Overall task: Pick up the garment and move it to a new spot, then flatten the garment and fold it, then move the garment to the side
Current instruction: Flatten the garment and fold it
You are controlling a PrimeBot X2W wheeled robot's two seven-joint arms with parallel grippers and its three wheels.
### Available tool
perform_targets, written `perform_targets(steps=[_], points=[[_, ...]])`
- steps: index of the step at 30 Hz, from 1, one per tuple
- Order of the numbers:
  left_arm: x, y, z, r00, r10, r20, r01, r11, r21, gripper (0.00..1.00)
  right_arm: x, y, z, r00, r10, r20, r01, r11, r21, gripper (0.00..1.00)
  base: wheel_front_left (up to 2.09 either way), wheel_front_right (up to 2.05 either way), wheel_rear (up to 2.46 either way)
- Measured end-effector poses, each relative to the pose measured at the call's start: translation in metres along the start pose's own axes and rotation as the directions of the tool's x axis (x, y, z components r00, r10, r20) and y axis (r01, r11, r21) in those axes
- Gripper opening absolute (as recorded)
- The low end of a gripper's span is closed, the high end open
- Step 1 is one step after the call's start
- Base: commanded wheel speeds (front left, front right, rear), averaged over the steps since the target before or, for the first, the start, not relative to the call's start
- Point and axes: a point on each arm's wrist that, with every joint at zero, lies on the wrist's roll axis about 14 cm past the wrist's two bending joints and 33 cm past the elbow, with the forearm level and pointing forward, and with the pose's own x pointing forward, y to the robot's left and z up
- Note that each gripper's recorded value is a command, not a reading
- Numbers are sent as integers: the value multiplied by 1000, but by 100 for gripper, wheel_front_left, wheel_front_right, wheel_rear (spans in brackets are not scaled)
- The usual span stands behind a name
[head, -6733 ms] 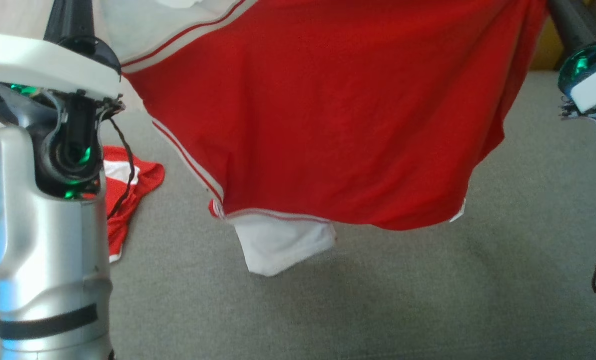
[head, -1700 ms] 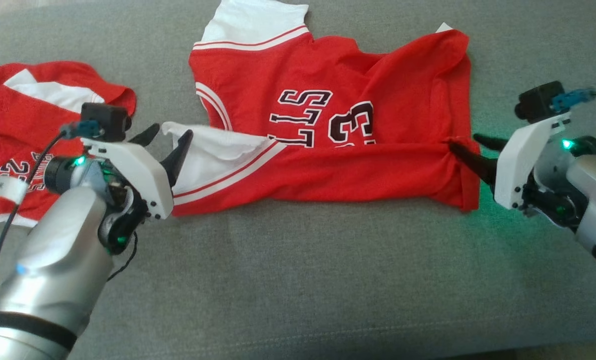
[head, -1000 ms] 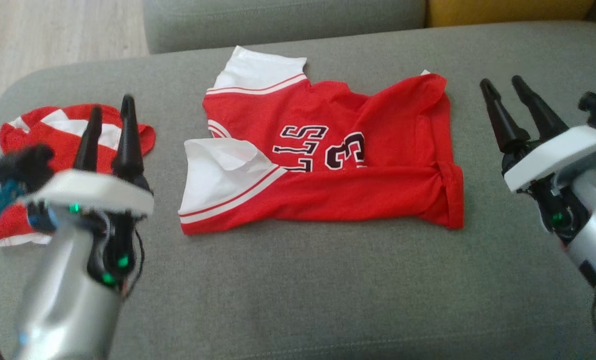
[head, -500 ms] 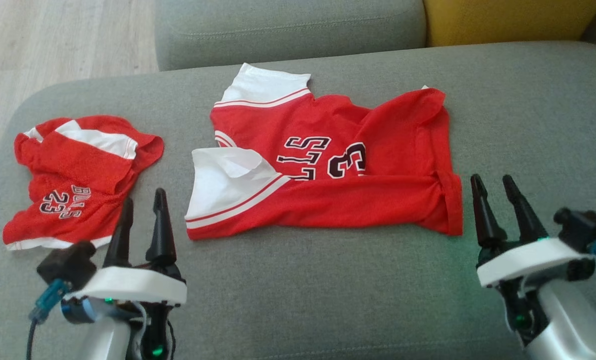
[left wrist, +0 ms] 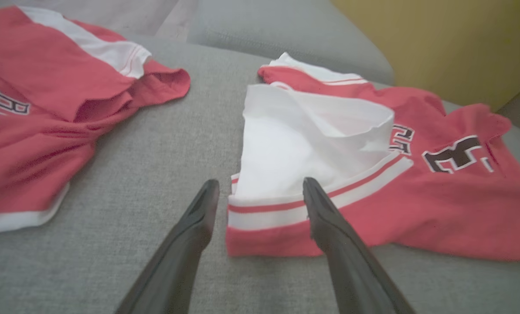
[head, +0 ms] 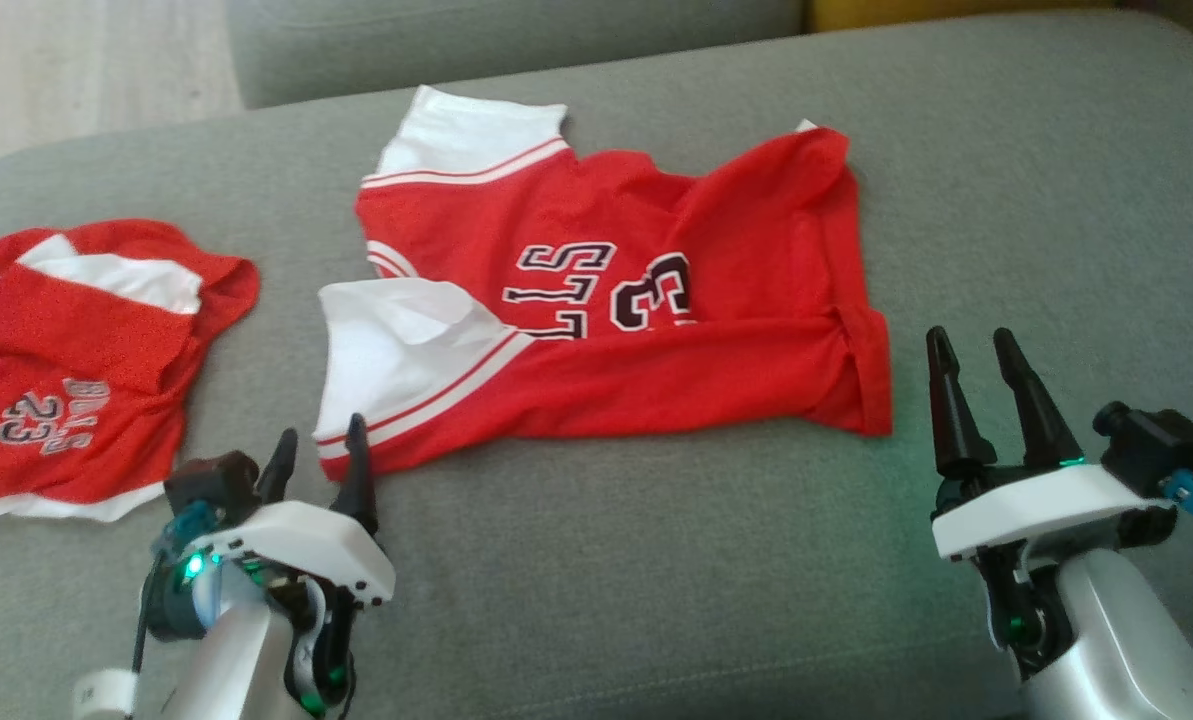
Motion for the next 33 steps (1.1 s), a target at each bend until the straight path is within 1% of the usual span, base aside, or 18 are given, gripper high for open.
perform_targets(steps=[4,10,14,19,20,21,22,24,28,33], points=[[8,8,-26,994,31,-104,-27,999,40,100,-2,-6,0,1000,-25,0,25,1000,3,100,0,0,0],[16,24,-40,984,80,-158,-65,993,102,100,-3,-12,1,999,-43,0,43,999,5,100,0,0,0],[26,23,-42,979,74,-187,-53,992,116,100,-4,-15,0,999,-52,-4,52,999,2,100,0,0,0],[34,13,-47,974,20,-226,8,993,122,100,-5,-22,0,997,-77,-4,77,997,-3,100,0,0,0],[35,11,-48,972,7,-234,21,992,121,60,-5,-24,0,996,-83,-8,83,997,-7,100,0,0,0],[36,10,-48,971,-2,-238,31,992,119,24,-5,-26,-1,996,-90,-13,90,996,-10,100,0,0,0],[36,8,-48,971,-14,-241,43,992,117,0,-5,-27,-4,995,-95,-27,95,995,-9,100,0,0,0],[36,5,-46,973,-25,-228,50,993,109,0,-5,-27,-13,993,-104,-62,104,995,-4,100,0,0,0],[35,9,-36,987,-16,-162,32,995,98,0,-3,-21,-36,984,-103,-144,106,994,15,100,0,0,0],[35,10,-15,997,-18,-76,25,996,88,0,1,-18,-66,960,-105,-261,117,992,34,100,0,0,0]])
